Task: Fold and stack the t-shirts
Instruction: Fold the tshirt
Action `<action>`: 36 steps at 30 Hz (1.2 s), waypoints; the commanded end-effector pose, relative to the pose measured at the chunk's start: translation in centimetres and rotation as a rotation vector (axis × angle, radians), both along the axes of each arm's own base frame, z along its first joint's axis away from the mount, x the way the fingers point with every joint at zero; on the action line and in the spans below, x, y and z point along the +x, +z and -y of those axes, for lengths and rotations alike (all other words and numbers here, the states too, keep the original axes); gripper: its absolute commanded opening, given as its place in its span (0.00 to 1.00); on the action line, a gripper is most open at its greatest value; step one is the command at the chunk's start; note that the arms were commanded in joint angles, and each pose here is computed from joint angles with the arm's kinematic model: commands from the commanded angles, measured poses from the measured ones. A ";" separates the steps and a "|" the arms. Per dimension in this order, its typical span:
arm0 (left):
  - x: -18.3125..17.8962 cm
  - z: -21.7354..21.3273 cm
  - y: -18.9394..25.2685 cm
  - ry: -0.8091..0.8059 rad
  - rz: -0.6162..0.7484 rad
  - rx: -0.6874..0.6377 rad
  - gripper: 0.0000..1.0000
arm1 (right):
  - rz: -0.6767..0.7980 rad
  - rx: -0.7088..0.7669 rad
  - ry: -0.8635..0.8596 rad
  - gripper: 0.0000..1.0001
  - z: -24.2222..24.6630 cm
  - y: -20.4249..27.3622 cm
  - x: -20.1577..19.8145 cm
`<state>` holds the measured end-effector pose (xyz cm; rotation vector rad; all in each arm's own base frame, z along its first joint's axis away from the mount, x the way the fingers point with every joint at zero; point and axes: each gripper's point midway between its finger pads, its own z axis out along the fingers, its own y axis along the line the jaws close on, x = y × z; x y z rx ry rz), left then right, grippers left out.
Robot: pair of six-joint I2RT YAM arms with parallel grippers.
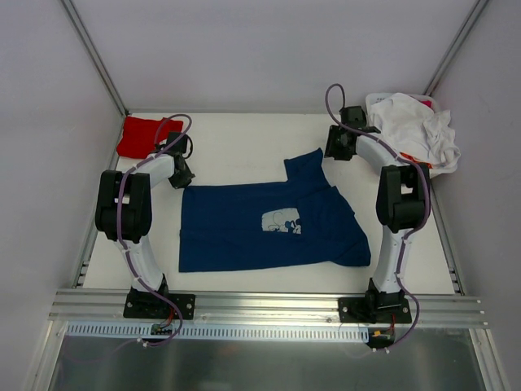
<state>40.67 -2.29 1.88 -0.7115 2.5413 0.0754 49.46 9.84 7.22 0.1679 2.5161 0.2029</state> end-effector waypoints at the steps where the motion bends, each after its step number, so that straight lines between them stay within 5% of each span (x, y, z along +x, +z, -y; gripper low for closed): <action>1: 0.2 0.5 0.2 -0.019 -0.006 -0.024 0.00 | 0.042 0.028 0.025 0.43 -0.6 1.1 2.1; 26: 0.4 0.8 0.1 -0.033 -0.005 -0.030 0.00 | 0.080 0.081 0.061 0.38 -2.1 -1.4 6.5; 36: 0.5 0.8 0.2 -0.033 -0.004 -0.030 0.00 | 0.150 0.060 0.091 0.40 -2.4 2.5 5.4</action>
